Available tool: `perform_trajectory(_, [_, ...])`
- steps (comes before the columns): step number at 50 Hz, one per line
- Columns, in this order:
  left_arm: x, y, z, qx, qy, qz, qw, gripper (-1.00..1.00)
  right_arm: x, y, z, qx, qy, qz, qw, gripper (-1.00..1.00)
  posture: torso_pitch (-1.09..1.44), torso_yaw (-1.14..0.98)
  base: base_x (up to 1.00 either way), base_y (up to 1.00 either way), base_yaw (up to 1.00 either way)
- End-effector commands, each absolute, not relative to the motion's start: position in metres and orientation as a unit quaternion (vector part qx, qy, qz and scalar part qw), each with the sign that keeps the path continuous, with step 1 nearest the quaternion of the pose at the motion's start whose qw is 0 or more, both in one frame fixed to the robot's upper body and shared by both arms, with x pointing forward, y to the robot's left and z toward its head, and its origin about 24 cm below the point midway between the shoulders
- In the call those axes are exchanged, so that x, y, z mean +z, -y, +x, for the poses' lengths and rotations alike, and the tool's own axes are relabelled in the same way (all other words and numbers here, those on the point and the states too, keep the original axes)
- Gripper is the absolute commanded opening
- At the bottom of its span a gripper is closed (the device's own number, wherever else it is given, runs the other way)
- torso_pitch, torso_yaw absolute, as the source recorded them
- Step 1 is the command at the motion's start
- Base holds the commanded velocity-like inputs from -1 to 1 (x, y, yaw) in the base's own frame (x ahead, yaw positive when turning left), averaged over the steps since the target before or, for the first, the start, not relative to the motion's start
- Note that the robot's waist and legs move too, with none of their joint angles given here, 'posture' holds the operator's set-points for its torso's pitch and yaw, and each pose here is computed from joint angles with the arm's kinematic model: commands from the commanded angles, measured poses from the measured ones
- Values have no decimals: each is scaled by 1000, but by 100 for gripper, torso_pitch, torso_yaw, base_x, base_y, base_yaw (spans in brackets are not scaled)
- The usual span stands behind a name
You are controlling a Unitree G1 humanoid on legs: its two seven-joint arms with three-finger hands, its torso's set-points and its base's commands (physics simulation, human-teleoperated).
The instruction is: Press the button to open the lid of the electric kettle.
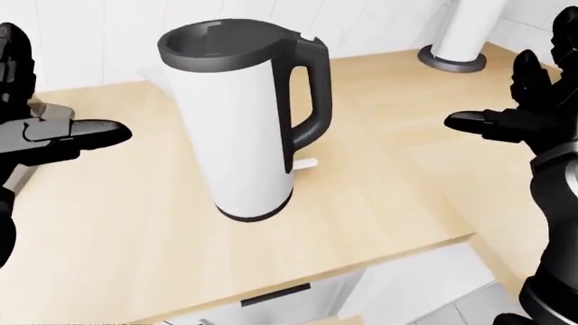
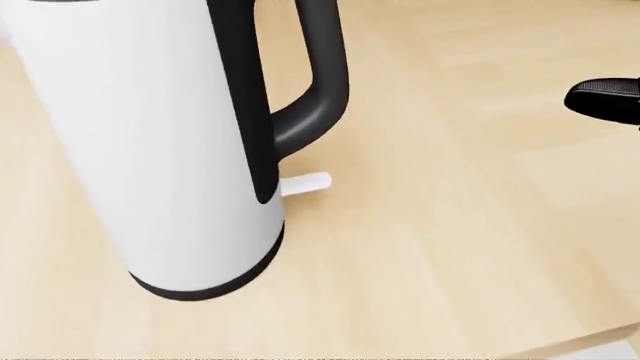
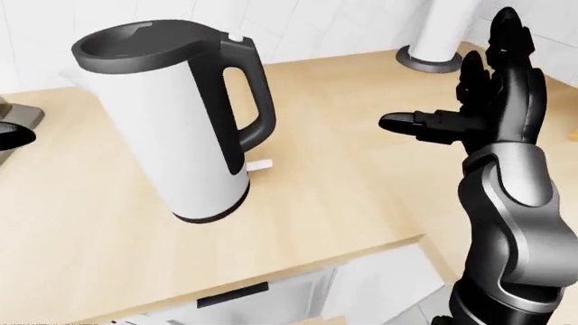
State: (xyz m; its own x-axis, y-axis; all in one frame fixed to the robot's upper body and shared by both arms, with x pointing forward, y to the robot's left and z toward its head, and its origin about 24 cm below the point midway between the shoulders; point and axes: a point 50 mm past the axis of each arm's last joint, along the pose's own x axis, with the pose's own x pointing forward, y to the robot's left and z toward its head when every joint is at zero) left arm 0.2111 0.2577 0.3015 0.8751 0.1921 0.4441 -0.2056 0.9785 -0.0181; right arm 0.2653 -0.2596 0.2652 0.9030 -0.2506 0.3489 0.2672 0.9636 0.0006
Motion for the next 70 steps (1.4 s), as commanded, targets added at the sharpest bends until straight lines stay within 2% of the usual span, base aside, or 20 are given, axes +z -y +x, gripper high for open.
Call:
perform_trajectory(1, [312,-258,205,109,259,19,960,100,280,258,260,-131,216,-32,967,100,0,0,0,0,0])
perform_trajectory(18, [309,-261,207,115,242,3,963,100,279,259,262,-144,200,-16,969,100,-8,0,0,0,0])
perform_trajectory(34, [310,-261,206,113,245,4,963,100,281,247,267,-102,192,-26,976,100,-24,0,0,0,0])
perform_trajectory(70, [309,-259,207,112,243,14,964,100,305,207,334,-39,169,-76,982,100,-29,0,0,0,0])
